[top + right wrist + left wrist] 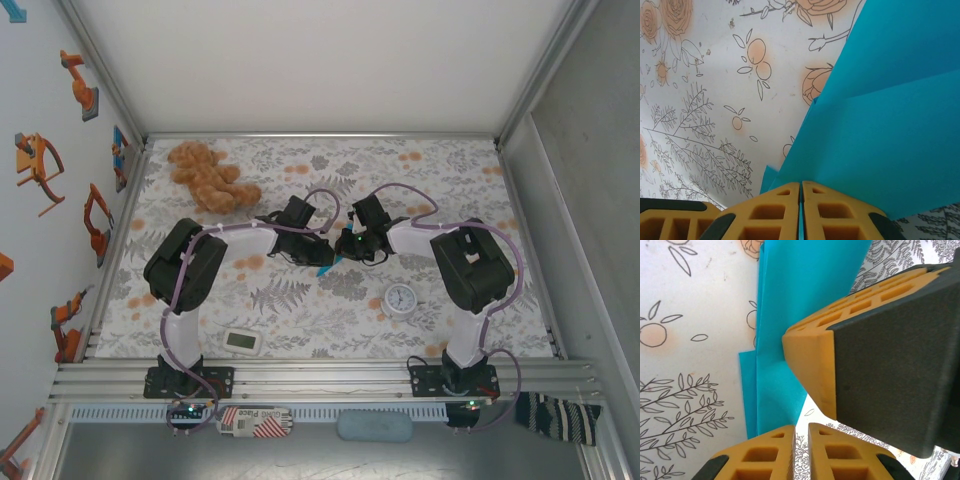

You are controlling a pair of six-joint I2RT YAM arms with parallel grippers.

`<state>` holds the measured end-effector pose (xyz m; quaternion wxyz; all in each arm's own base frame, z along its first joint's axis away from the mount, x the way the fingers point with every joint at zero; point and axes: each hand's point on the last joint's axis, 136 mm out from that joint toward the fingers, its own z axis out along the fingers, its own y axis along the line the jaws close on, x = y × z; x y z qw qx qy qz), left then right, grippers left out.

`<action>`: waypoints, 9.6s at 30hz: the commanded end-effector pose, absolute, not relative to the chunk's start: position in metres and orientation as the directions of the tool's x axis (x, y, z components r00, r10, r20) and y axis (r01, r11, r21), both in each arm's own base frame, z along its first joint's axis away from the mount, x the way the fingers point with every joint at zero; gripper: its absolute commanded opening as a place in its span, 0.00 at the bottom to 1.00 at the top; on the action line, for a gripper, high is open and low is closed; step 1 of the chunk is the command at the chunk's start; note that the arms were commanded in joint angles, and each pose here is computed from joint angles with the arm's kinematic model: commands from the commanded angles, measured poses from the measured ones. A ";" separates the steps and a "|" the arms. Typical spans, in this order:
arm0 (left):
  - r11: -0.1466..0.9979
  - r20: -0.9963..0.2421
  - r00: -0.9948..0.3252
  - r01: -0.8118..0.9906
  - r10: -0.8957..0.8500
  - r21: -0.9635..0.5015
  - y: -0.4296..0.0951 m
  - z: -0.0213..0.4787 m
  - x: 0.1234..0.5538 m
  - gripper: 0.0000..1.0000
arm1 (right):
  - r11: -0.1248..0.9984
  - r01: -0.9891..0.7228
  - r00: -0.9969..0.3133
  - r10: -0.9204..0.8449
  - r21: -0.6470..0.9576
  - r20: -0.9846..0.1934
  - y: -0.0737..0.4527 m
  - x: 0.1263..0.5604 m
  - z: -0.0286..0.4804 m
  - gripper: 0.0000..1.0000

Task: Fold a paper plane with a square sheet of paper (pick it up from the middle)
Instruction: Fold the wing for the fifth time at the center of the table.

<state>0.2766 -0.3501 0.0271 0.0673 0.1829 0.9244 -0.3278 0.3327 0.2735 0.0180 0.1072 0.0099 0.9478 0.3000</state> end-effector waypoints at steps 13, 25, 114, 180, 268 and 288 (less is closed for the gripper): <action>0.742 -0.191 -0.933 0.358 0.304 -0.566 -0.342 0.013 0.266 0.16 | 0.835 -0.034 -0.983 0.072 0.549 -0.171 0.271 0.329 0.010 0.12; 0.767 -0.168 -0.940 0.340 0.297 -0.544 -0.334 0.001 0.263 0.12 | 0.815 -0.062 -0.974 0.078 0.577 -0.215 0.274 0.333 0.025 0.11; 0.770 -0.246 -0.922 0.386 0.299 -0.508 -0.330 0.042 0.266 0.11 | 0.875 0.041 -0.995 0.080 0.482 -0.060 0.260 0.315 -0.028 0.00; 0.864 -0.223 -0.959 0.260 0.177 -0.431 -0.301 -0.011 0.255 0.00 | 0.804 -0.082 -0.958 0.099 0.589 -0.269 0.272 0.347 0.069 0.00; 0.880 -0.157 -0.977 0.202 0.147 -0.430 -0.320 -0.022 0.285 0.01 | 0.850 -0.073 -0.980 0.036 0.521 -0.197 0.255 0.340 0.011 0.00; 0.909 -0.111 -0.981 0.192 0.162 -0.371 -0.297 -0.042 0.267 0.00 | 0.802 0.092 -0.929 0.283 0.590 -0.240 0.152 0.407 0.019 0.00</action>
